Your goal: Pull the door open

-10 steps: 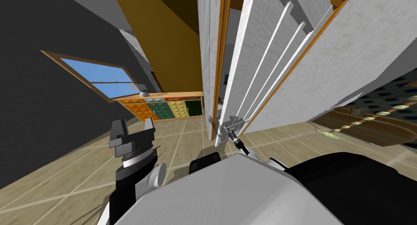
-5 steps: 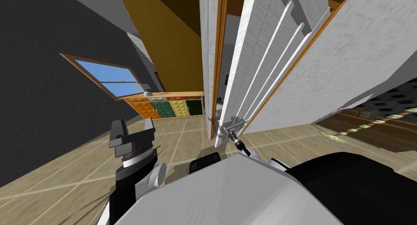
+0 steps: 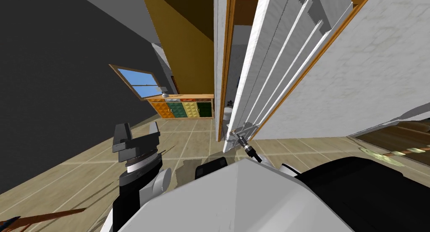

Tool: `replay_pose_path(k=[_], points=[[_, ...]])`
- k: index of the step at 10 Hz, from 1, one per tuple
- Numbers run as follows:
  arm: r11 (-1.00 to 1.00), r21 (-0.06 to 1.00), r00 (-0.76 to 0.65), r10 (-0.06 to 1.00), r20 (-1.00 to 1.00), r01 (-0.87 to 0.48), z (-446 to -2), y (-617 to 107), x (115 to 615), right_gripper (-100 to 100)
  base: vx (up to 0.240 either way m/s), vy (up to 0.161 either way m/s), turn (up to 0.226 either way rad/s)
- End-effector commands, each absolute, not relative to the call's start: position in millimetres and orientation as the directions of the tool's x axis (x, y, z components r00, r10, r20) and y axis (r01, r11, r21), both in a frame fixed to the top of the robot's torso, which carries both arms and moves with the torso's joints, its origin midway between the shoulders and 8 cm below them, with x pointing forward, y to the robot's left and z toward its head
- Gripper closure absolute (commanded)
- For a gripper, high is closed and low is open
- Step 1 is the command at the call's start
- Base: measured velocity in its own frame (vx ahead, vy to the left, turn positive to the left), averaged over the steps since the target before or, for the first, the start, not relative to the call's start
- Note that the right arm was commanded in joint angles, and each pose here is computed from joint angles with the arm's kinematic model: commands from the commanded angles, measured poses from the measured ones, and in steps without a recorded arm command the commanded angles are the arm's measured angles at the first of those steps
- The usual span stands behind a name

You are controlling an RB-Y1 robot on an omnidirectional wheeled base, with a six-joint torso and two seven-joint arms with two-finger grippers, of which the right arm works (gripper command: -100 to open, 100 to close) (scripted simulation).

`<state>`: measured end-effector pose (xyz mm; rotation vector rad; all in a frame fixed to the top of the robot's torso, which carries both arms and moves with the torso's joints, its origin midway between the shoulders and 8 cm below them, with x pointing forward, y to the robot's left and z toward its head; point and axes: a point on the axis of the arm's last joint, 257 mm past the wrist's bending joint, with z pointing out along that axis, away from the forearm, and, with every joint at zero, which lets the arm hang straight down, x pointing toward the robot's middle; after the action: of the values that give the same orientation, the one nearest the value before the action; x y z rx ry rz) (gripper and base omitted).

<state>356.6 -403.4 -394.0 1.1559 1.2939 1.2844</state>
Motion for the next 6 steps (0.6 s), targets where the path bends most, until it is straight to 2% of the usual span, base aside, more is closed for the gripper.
replay_pose_path(k=[1,6], points=[[-0.002,1.0,-0.109,0.994,0.002,0.003,-395,-407,348,100,-0.159,-0.077,0.221],[0.0,1.0,-0.088,0.996,0.0,0.001,-393,-428,327,100,-0.164,-0.066,0.203]])
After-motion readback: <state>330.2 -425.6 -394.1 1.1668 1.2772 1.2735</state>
